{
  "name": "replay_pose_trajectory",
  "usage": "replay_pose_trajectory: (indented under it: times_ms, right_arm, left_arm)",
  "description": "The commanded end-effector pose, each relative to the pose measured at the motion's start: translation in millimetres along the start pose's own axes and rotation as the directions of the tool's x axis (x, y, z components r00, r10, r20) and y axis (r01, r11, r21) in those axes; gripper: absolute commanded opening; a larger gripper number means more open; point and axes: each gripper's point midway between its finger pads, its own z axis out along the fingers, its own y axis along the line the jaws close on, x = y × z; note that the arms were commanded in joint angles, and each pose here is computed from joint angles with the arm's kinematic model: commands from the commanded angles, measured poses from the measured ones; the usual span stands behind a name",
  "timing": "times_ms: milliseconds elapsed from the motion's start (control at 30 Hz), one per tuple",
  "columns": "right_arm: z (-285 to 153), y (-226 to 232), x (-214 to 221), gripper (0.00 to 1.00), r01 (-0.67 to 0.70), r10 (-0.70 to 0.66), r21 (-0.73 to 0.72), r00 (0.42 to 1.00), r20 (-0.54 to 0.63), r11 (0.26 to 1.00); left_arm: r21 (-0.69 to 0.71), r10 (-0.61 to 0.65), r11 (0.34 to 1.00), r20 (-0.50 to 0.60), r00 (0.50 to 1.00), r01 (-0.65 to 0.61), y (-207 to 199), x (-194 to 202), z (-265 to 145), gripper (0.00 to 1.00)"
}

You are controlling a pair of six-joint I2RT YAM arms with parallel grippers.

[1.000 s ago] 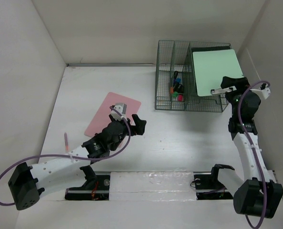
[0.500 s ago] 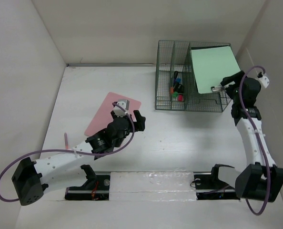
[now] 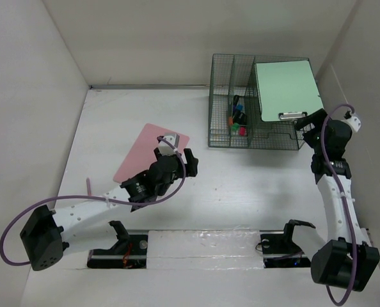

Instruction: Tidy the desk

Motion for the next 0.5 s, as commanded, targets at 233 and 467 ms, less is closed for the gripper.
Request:
replay_pose_trajectory:
  times_ms: [233, 467]
  right_arm:
    - [-32.7, 3.8, -6.0, 0.91, -0.018, 0.025, -0.086, 0.996, 0.084, 0.996]
    - [-46.8, 10.5, -3.5, 0.16, 0.023, -0.014, -0.102, 0.996, 0.086, 0.995]
  left_arm:
    - [-0.072, 0.008, 0.997, -0.053, 0.999, -0.011, 6.6, 1.2, -2.2, 0.73]
    - [-0.197, -0.057, 0.98, -0.153, 0.987, 0.026, 48.4, 39.0, -1.1, 0.71]
